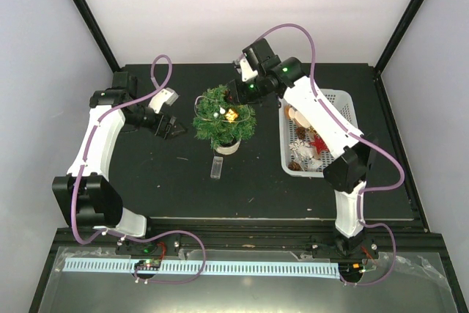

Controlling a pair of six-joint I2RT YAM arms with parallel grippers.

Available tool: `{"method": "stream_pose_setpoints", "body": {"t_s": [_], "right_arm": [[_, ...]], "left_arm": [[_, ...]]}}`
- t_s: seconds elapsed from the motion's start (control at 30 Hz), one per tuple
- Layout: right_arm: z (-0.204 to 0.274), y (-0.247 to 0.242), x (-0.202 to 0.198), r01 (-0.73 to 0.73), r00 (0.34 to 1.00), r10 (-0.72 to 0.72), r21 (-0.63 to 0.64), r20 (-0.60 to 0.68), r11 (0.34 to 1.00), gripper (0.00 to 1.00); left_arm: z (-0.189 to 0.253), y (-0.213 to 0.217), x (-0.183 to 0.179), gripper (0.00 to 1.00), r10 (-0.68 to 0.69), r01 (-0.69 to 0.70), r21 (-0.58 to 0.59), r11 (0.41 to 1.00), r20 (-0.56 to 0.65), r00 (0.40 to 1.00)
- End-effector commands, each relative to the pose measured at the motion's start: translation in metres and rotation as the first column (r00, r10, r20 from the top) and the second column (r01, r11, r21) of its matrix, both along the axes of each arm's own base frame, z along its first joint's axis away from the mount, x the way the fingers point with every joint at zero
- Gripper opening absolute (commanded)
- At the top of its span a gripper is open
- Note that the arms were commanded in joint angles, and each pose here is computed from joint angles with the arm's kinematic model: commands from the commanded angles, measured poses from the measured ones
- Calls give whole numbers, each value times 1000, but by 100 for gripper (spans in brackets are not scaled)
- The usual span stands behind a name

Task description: Decorate the small christmas tree

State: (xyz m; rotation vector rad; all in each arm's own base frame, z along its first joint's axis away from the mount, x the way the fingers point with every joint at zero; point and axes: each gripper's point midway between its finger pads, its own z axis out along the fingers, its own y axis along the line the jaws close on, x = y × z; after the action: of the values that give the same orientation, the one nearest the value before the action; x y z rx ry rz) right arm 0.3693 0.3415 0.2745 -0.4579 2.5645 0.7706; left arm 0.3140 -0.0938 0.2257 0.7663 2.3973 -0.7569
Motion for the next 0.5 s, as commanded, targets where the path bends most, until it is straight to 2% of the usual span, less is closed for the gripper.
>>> {"method": "stream_pose_setpoints", "body": {"t_s": [0.0,0.23,0.47], "right_arm": [[23,-8,-5,10,998,-10,3,56,1000,49],[27,-10,-2,20,997,-19,-1,81,1000,34],[23,-4,0,9,998,-10,15,68,1000,25]], "left_arm": [[6,-1,-6,96,0,0,-18,1000,2,1000],[6,-1,-6,96,1,-1,-16,1000,4,1000],[6,-1,-6,96,0,0,-15,1000,4,1000]]}}
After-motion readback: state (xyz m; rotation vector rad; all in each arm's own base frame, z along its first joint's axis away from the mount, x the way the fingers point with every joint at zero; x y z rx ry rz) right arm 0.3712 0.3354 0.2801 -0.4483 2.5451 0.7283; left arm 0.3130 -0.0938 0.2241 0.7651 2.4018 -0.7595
